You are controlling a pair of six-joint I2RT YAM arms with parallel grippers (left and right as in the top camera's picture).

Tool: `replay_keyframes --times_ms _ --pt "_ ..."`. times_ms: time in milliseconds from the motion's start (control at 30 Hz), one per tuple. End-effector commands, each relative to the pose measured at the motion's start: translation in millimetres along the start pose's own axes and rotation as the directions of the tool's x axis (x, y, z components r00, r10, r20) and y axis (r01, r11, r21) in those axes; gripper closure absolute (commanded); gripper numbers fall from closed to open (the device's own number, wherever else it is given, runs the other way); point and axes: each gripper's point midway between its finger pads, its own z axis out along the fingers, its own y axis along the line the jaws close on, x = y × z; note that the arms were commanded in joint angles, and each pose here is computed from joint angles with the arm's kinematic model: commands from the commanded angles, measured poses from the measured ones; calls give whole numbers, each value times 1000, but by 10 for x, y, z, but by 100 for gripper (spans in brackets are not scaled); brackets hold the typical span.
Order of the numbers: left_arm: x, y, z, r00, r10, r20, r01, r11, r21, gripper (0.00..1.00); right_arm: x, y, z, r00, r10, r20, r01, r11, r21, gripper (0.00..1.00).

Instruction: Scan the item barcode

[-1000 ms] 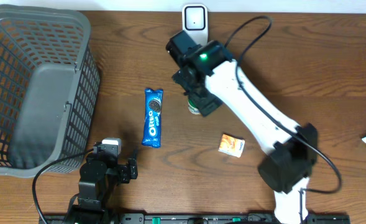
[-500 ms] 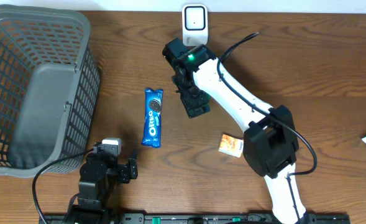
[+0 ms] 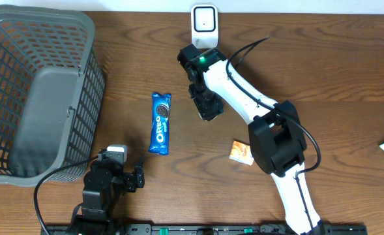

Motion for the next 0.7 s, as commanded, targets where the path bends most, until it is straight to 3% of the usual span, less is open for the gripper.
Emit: replay_keyframes --times_ms 0,100,167,200,267,300,400,533,633,667 --pt "51 11 23 1000 -4 -7 4 1000 -5 10 -76 -32 33 983 -183 15 183 983 22 37" --pt "51 11 23 1000 -4 -7 4 1000 -5 10 -64 -62 30 929 -370 -14 370 929 31 38" --pt "51 11 23 1000 -4 -8 4 1000 -5 10 -65 -76 28 852 -522 -37 523 852 27 35" --pt "51 11 23 1000 -4 -7 4 1000 -5 10 -82 -77 28 725 -687 -48 689 725 16 34" --pt "51 11 23 1000 -4 -7 4 1000 -5 10 -98 -100 27 490 -870 -57 872 490 9 34" --pt "51 11 23 1000 -4 -8 4 1000 -5 10 -119 -129 25 362 -930 -65 932 362 14 33" --pt "51 11 23 1000 -4 -7 4 1000 -5 10 -254 -223 13 117 -989 -91 991 110 82 27" --pt "51 11 23 1000 -4 -7 4 1000 -5 10 -576 -297 -85 -6 -993 -121 967 -37 253 3" --pt "51 11 23 1000 -4 -7 4 1000 -5 10 -529 -290 -166 3 -995 -100 973 -20 228 1" --pt "51 11 23 1000 -4 -7 4 1000 -5 10 -477 -295 -216 35 -996 -86 979 17 201 1"
